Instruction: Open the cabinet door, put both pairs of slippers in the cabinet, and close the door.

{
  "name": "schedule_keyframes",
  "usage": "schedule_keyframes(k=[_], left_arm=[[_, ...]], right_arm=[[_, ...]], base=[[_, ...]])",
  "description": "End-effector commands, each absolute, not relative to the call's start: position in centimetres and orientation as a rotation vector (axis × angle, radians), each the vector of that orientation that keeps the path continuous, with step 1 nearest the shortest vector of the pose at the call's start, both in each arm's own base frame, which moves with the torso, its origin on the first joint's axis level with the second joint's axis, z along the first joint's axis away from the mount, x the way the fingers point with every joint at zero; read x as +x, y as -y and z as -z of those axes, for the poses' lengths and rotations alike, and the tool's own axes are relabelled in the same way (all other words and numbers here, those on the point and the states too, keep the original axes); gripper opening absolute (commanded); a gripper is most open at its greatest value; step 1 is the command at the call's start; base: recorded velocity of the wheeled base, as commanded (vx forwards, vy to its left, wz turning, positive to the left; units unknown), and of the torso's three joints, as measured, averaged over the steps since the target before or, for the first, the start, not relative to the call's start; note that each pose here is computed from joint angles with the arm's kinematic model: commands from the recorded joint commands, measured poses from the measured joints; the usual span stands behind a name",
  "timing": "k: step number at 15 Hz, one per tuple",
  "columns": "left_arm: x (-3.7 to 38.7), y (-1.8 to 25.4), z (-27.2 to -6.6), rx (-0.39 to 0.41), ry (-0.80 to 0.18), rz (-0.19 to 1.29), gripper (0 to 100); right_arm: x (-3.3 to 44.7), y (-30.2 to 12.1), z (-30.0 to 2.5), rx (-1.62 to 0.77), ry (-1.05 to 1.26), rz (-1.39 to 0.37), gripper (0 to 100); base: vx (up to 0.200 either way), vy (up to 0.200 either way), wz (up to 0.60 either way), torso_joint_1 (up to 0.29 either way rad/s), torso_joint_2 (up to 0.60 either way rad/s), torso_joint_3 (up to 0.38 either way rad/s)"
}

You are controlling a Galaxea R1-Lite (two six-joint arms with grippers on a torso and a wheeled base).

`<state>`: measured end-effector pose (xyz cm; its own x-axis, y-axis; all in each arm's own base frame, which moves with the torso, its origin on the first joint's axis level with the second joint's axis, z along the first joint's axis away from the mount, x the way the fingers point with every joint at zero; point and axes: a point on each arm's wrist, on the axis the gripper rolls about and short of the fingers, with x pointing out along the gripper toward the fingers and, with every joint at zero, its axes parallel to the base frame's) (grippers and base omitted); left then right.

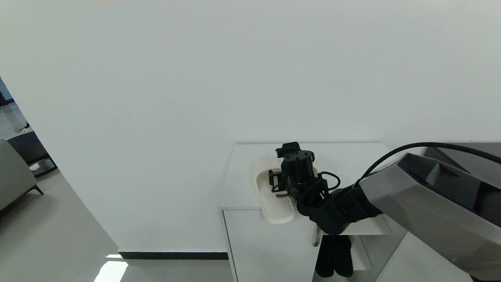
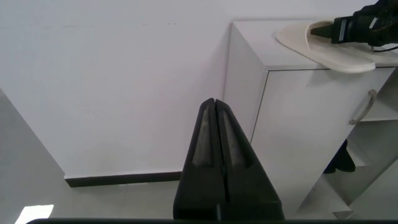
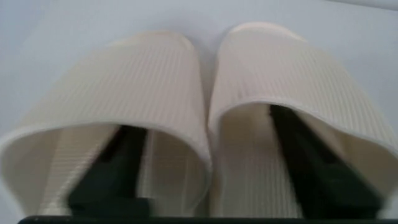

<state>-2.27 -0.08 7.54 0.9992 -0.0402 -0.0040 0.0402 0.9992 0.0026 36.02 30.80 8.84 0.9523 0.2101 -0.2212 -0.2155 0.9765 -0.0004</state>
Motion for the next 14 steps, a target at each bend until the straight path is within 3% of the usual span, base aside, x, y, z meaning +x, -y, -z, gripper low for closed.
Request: schedule_keyframes(k=[1, 7, 11, 14], left_arm=[[-2.3, 0.1, -7.5, 0.003, -0.005, 0.04, 0], [-2.3, 0.1, -7.6, -0.003, -0.003, 0.04, 0], [-2.3, 0.1, -7.6, -0.006, -0.002, 0.038, 0], [-2.3, 0.1, -7.5, -0.006, -0.005, 0.038, 0]], right_arm=[[36.1, -30.8, -8.8, -0.023, -0.221, -0.217, 0], [35.3, -30.1, -10.5, -0.004, -0.204, -0.218, 0], [30.0, -26.8, -14.2, 0.016, -0.198, -0.375, 0], [25.8, -25.1, -15.2, 0.032, -0.24, -0.48, 0]], base=[[0.0, 0.0, 0.0, 0.0, 0.0, 0.0], [0.0, 0.0, 0.0, 0.0, 0.0, 0.0], [0.0, 0.0, 0.0, 0.0, 0.0, 0.0], [0.0, 0.0, 0.0, 0.0, 0.0, 0.0]])
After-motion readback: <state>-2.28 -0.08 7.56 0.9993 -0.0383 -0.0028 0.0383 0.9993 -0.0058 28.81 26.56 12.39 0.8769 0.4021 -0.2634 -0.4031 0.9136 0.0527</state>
